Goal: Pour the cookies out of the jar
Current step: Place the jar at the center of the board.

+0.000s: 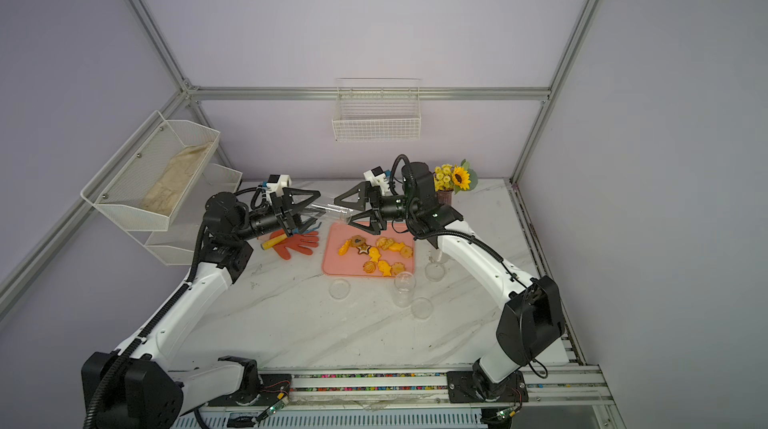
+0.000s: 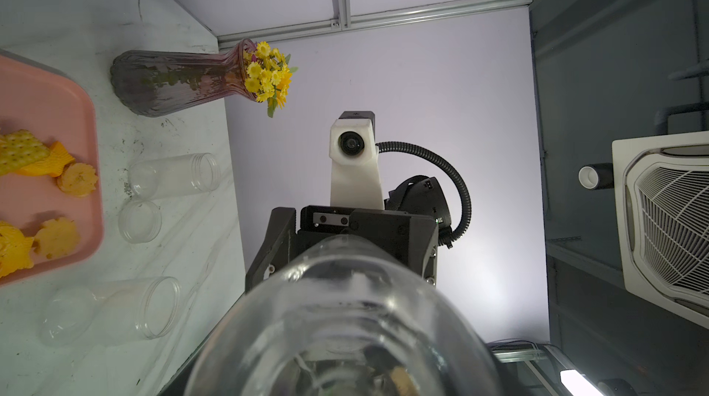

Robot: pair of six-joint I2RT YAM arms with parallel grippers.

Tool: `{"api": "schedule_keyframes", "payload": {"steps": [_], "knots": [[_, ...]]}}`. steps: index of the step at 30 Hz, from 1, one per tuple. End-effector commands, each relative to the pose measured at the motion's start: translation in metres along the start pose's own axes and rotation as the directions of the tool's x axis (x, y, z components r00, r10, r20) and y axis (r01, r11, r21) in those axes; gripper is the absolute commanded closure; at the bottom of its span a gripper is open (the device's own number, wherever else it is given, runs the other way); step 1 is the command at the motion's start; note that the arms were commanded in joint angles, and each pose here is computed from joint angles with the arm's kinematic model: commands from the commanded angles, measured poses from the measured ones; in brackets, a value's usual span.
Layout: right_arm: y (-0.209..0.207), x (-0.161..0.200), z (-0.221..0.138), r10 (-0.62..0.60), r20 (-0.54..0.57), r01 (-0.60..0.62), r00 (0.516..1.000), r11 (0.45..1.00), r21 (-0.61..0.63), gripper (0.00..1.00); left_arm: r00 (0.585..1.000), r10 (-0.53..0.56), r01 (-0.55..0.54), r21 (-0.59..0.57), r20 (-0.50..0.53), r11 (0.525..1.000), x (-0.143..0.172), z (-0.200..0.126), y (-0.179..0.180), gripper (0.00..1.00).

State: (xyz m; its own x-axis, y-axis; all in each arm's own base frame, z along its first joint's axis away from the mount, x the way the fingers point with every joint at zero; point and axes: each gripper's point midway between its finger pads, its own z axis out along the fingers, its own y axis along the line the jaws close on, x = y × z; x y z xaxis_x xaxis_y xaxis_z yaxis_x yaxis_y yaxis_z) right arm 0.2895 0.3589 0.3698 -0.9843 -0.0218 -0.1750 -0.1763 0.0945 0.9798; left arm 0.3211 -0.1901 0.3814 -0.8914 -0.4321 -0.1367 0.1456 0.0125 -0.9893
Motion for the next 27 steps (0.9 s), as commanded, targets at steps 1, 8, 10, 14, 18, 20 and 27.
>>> {"api": "schedule_keyframes", "payload": {"steps": [1,8,10,14,18,20,27], "knots": [[0.015,-0.0059,0.0061,-0.024,0.015,0.025,1.0,0.998,-0.055,0.05,1.0,0.016,-0.016,0.026,-0.001,1.0,0.005,-0.0008,-0.0003,0.34],[0.0141,-0.0035,0.0131,-0.019,-0.002,0.019,1.0,0.998,-0.062,0.14,1.0,0.008,-0.008,0.02,0.007,1.0,0.0052,-0.0015,0.0062,0.34],[0.015,-0.0031,0.0138,-0.019,-0.004,0.019,1.0,0.998,-0.064,0.16,1.0,0.01,-0.01,0.021,0.008,1.0,0.0051,-0.0016,0.006,0.34],[0.016,-0.0035,0.0131,-0.019,0.0,0.019,1.0,0.998,-0.064,0.2,1.0,0.01,-0.01,0.021,0.01,1.0,0.0041,-0.0011,0.0068,0.34],[0.0147,-0.0027,0.0124,-0.015,0.003,0.015,1.0,0.998,-0.061,0.22,1.0,0.009,-0.009,0.021,0.011,1.0,0.0028,-0.0001,0.0074,0.34],[0.015,-0.0024,0.012,-0.018,0.005,0.018,1.0,0.998,-0.062,0.24,1.0,0.009,-0.009,0.021,0.01,1.0,0.0021,0.0002,0.0074,0.33],[0.0126,-0.0026,0.0126,-0.013,0.005,0.014,1.0,0.998,-0.059,0.3,1.0,0.002,-0.002,0.013,0.006,1.0,0.002,0.0001,0.0096,0.2]]}}
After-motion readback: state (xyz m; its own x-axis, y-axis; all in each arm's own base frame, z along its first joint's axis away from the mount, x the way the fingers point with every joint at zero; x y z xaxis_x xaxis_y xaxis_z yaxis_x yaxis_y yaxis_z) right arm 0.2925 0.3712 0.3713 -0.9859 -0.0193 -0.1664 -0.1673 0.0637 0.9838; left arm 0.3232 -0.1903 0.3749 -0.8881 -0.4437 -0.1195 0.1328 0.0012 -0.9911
